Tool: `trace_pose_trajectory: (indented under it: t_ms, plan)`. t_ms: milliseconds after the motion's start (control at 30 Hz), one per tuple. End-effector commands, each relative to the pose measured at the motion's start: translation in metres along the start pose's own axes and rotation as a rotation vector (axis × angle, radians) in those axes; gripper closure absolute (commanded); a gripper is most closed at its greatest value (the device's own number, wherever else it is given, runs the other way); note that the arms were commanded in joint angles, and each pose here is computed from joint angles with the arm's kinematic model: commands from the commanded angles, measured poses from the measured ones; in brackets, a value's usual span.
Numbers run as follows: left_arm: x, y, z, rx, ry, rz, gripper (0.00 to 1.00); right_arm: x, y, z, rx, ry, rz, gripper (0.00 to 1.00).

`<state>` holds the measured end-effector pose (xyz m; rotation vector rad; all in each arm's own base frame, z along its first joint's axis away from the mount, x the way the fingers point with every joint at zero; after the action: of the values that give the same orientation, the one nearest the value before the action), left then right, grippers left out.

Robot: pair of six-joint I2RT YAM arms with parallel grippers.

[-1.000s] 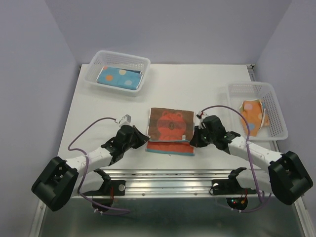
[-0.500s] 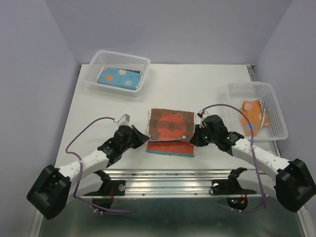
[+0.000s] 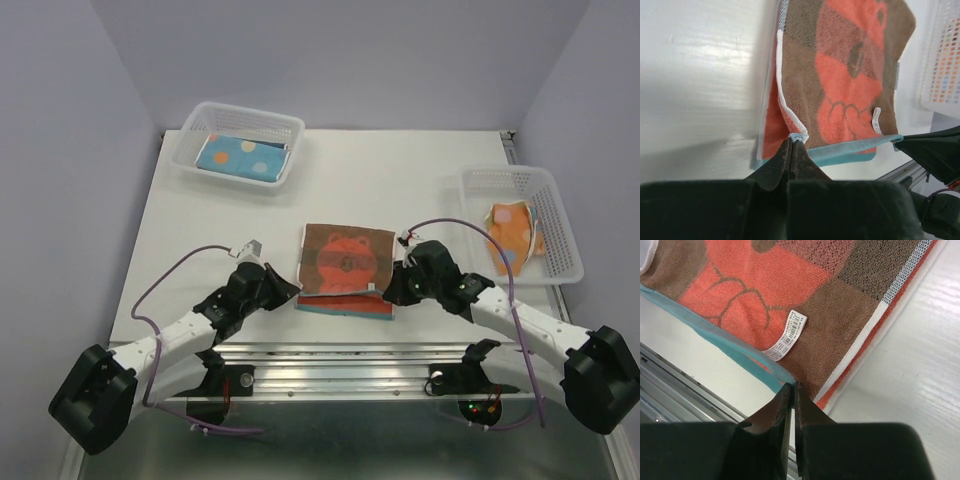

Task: Fold and stack the towels
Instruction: Fold the towel

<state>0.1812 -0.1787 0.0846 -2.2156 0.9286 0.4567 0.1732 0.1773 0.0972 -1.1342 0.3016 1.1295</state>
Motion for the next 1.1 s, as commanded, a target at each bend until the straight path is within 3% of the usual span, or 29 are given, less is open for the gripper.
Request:
trace_pose_trajectory:
  t_ms: [0,67,100,133,167,200,267,300,333,400,467,600,733,833,1067]
  plan:
    - [0.001,0.013,0.011,0.013,-0.032,0.063,1.0,0.006,0.017,-0.005,0.023,0.004,0.038,0.89]
    - [0.0,0.017,0.015,0.013,-0.053,0.081,0.97,0.007,0.021,-0.006,0.033,0.0,0.049,0.85]
    - [-0.001,0.016,0.015,0.01,-0.05,0.08,0.8,0.006,0.024,-0.007,0.042,0.001,0.057,0.82]
    - [-0.003,0.017,0.013,0.01,-0.037,0.084,0.72,0.005,0.025,-0.006,0.048,-0.003,0.06,0.78]
    - [-0.005,0.018,0.012,0.013,-0.027,0.088,0.64,0.005,0.026,-0.005,0.051,-0.014,0.06,0.59]
    - [-0.006,0.017,0.01,0.016,-0.019,0.087,0.57,0.004,0.027,-0.002,0.05,-0.04,0.065,0.54]
    - [-0.01,0.011,0.006,0.024,-0.009,0.061,0.43,-0.001,0.02,0.005,0.044,-0.078,0.032,0.3]
    - [-0.012,0.005,0.0,0.032,0.002,0.044,0.33,-0.003,0.017,0.008,0.041,-0.087,0.018,0.14]
    - [-0.016,0.003,-0.002,0.042,0.001,0.037,0.09,-0.007,0.011,0.012,0.033,-0.102,-0.008,0.0]
    - [-0.019,-0.008,-0.012,0.059,0.011,-0.001,0.02,-0.013,0.0,0.018,0.021,-0.119,-0.05,0.0]
    - [-0.019,-0.019,-0.018,0.073,0.005,-0.05,0.01,-0.02,-0.017,0.024,0.026,-0.114,-0.11,0.0]
    - [-0.016,-0.052,-0.048,0.147,0.009,-0.145,0.01,-0.026,-0.052,0.014,0.082,0.052,-0.236,0.0]
    - [0.013,-0.068,-0.06,0.23,-0.088,-0.131,0.01,-0.02,-0.078,-0.002,0.159,0.227,-0.301,0.0]
    - [0.038,-0.074,-0.069,0.275,-0.125,-0.096,0.03,-0.011,-0.094,-0.021,0.213,0.356,-0.321,0.0]
    - [0.082,-0.098,-0.068,0.297,-0.22,-0.087,0.08,0.019,-0.125,-0.053,0.242,0.391,-0.289,0.0]
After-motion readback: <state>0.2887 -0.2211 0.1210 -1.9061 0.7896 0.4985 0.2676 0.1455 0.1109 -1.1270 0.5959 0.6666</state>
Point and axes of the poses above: each gripper's point midway between its finger pads, its own x axis out along the fingers, its own z axis along the line the jaws close on, y = z × x, the point moved 4 cm from there along -x, back along the fingers, and after that the axes turned 1 degree about x, right-handed, at the moved point
